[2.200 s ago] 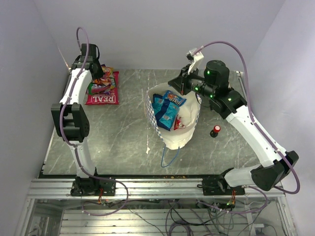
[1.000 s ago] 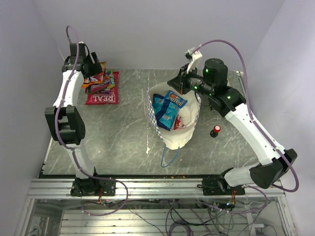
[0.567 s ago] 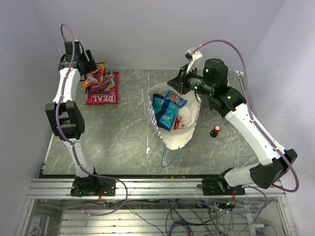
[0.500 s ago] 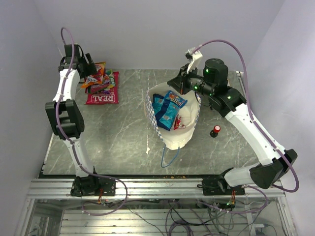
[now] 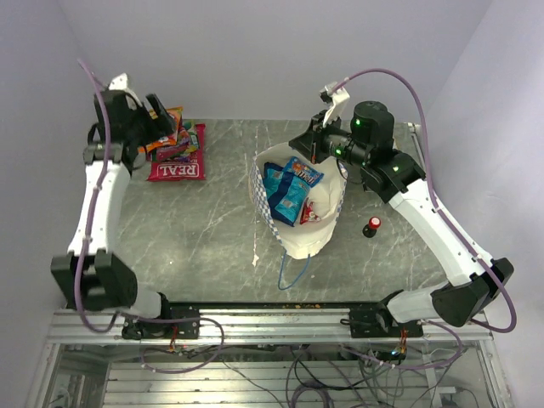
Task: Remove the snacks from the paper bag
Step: Place the snack at the center of the board, then take out the snack from the paper bag.
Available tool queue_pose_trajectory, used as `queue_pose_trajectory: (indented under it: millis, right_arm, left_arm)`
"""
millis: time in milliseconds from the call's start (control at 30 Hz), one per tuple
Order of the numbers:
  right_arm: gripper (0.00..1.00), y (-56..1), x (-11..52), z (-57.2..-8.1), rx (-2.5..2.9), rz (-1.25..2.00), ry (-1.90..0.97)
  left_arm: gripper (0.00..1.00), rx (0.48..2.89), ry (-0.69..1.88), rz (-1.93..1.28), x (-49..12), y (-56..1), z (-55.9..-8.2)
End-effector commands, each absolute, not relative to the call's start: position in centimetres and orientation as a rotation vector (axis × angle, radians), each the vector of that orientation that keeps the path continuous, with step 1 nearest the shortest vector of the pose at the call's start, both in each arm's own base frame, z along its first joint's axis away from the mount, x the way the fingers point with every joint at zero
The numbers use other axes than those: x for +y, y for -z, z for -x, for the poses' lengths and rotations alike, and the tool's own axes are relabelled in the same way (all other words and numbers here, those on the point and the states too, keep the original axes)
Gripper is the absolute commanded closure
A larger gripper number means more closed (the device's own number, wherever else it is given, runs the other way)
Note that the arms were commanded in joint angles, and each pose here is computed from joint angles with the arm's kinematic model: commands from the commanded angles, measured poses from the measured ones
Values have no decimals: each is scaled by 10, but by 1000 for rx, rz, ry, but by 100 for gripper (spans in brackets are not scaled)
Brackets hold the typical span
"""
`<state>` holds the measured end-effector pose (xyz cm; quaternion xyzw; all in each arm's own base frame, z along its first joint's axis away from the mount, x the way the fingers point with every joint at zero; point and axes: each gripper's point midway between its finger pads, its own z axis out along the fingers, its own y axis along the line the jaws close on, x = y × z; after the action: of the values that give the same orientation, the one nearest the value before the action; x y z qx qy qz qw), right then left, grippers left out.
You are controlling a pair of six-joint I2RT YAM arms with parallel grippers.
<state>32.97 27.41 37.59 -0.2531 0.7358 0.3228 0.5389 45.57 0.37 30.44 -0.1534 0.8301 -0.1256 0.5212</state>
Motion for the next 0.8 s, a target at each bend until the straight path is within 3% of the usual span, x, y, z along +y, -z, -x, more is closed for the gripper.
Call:
queue_pose_trajectory:
  millis: [0, 433, 767]
  right_arm:
    - [100, -386, 274, -327, 1720, 614, -773]
    - [100, -387, 278, -323, 1709, 622, -807]
    - [100, -390, 282, -322, 1706, 613, -844]
  left_arm:
    - [10, 1996, 558, 292, -61, -288, -412]
    - [13, 1859, 788, 24, -178, -336, -318]
    - [21, 1872, 856, -231, -259, -328, -253]
